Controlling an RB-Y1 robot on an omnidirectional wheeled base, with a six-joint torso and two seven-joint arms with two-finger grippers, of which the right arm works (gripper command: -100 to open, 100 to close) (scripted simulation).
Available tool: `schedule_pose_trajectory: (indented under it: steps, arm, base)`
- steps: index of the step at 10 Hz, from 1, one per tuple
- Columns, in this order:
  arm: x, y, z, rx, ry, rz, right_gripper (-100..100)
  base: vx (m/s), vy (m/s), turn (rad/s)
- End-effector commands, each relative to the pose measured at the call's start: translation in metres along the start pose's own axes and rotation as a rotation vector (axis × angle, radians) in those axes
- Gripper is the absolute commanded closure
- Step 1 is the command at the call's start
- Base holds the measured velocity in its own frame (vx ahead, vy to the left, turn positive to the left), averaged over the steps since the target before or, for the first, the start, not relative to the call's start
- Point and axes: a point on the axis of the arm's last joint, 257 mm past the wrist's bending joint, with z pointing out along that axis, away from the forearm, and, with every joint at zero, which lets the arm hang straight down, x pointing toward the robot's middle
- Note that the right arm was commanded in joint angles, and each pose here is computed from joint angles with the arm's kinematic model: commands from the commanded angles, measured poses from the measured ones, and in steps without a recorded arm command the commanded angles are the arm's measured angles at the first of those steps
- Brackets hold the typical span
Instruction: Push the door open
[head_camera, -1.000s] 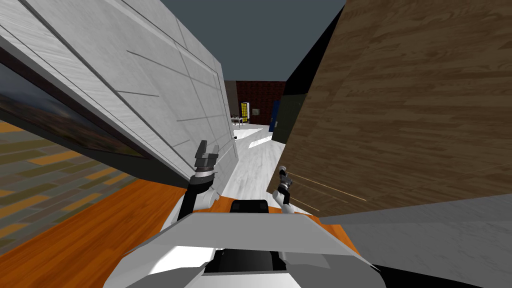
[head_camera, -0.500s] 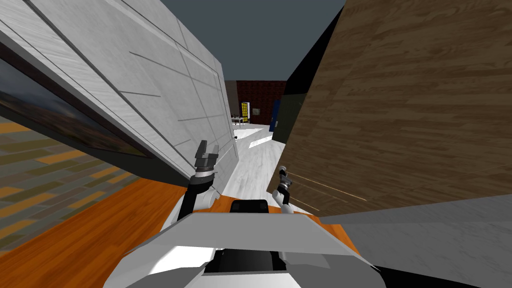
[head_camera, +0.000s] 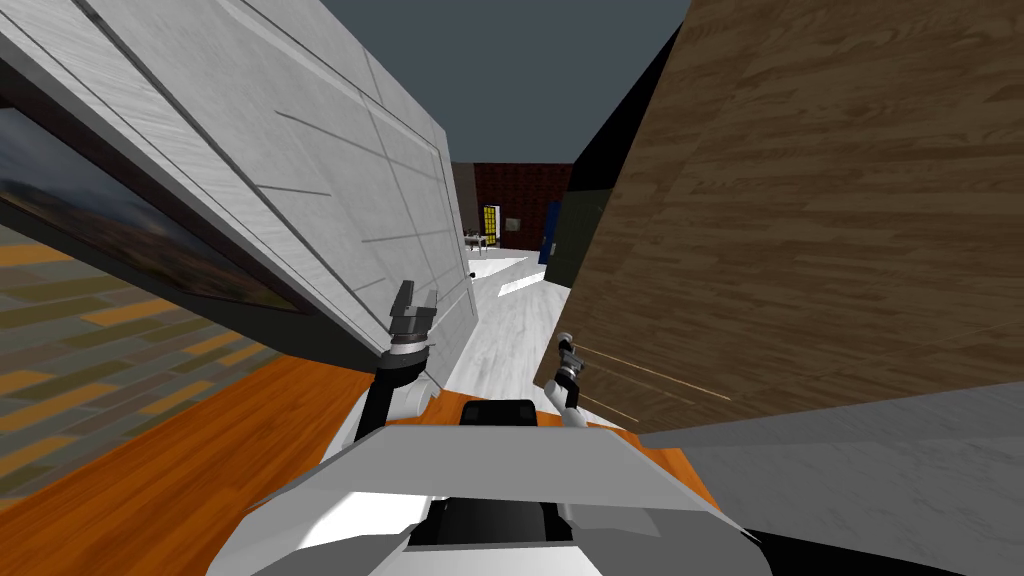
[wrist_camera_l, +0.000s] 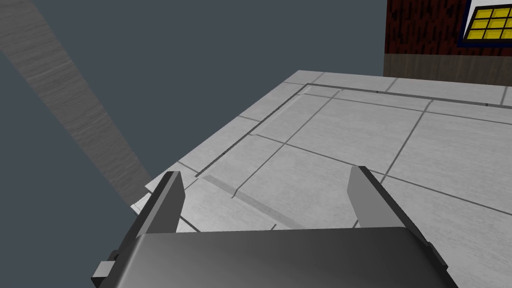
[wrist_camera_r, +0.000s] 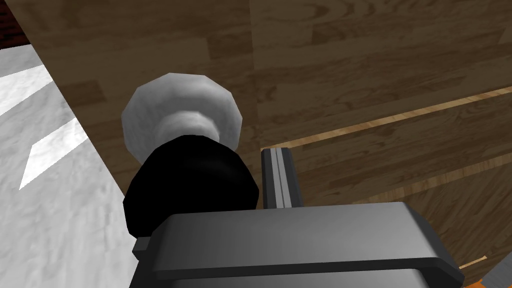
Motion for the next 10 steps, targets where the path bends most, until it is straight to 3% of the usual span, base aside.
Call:
schedule_pose_trajectory:
  steps: [1,3,4,5,6,10]
  arm:
    - [0.005,-0.028,-0.0082,0.037,0.001,0.022,-100]
    - [0.005,-0.028,-0.0082,0.037,0.001,0.022,-100]
    - [0.003,-0.001,-0.0047,-0.002,-0.001,-0.003,-100]
    - [0.003,-0.001,-0.0047,-0.002,-0.001,-0.003,-100]
    - [0.003,-0.001,-0.0047,-0.002,-0.001,-0.003,100]
    - [0.003,-0.001,-0.0047,-0.002,-0.001,-0.003,100]
  base:
    - [0.001,0.01,-0.003]
    - [0.006,-0.01,-0.002]
    - [-0.007,-0.031,-0.05]
    - [-0.01,-0.025,-0.052]
    - [-0.001,0.002,0.045]
    - [0.001,0.002,-0.007]
